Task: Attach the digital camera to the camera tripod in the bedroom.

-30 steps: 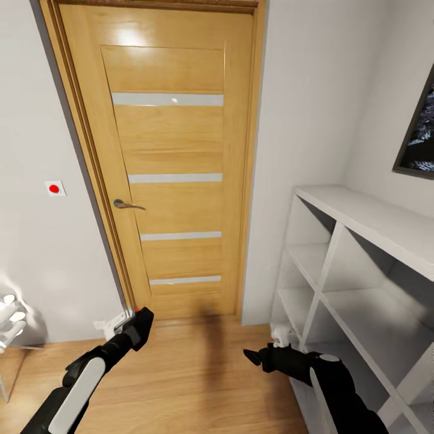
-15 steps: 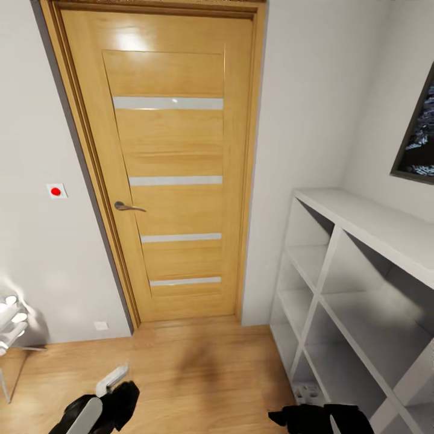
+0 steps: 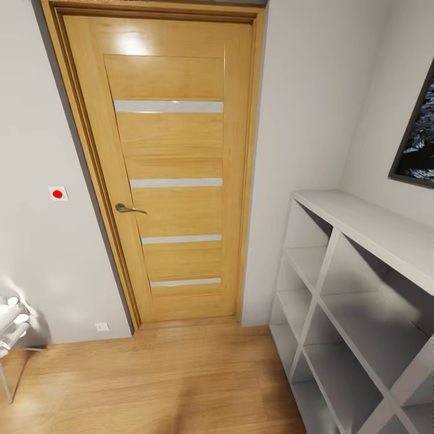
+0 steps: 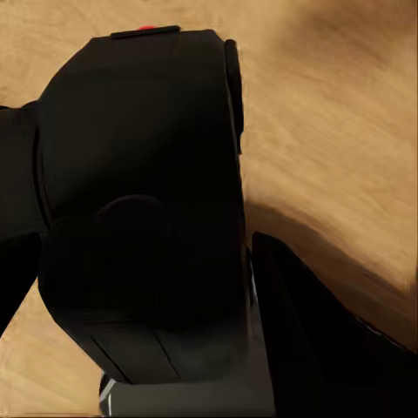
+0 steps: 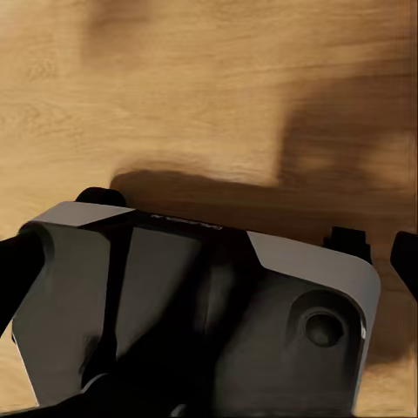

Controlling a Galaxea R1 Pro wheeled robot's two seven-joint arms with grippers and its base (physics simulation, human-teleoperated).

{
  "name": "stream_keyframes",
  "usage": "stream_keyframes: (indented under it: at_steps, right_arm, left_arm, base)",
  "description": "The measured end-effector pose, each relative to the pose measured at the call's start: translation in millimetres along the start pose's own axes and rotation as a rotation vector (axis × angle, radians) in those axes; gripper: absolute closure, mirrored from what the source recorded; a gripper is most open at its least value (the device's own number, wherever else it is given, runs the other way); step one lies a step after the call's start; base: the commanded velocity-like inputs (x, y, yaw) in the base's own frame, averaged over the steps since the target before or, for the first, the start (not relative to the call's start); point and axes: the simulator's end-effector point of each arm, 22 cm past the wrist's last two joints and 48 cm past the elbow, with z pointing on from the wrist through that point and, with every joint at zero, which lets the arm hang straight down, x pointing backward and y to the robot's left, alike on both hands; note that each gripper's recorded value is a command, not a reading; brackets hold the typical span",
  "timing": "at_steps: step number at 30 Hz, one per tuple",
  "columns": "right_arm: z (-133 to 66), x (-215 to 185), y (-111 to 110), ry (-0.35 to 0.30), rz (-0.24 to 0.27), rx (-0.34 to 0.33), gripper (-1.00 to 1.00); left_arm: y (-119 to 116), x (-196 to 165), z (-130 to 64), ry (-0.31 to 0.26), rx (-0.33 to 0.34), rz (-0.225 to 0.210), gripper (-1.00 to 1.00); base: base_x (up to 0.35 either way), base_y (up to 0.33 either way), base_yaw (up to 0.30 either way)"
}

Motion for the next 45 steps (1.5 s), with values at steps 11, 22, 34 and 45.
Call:
stream_keyframes:
  at_steps: [11,22,34,45]
  right_arm:
    - [6.5,125.1,-7.9,0.134,0.028,0.076,-1.0]
    - [-4.5,134.9,-24.9,0.131,0.021,0.181,-1.0]
    - [-15.2,140.4,-28.7,0.13,0.021,0.211,-1.0]
    - [-19.2,136.1,-27.1,0.102,0.008,0.212,-1.0]
  left_arm:
    - [48.9,76.6,2.2,0.06,-0.106,0.076,1.0]
    - [77.2,102.5,-5.7,0.071,-0.133,0.071,1.0]
    - [81.8,108.4,-14.8,0.072,-0.134,0.068,1.0]
    - [95.9,130.8,-20.6,0.093,-0.148,0.076,1.0]
  base:
    - [0.0,0.0,0.0]
    - [0.0,0.0,0.0]
    - [0.0,0.0,0.0]
    - [0.0,0.0,0.0]
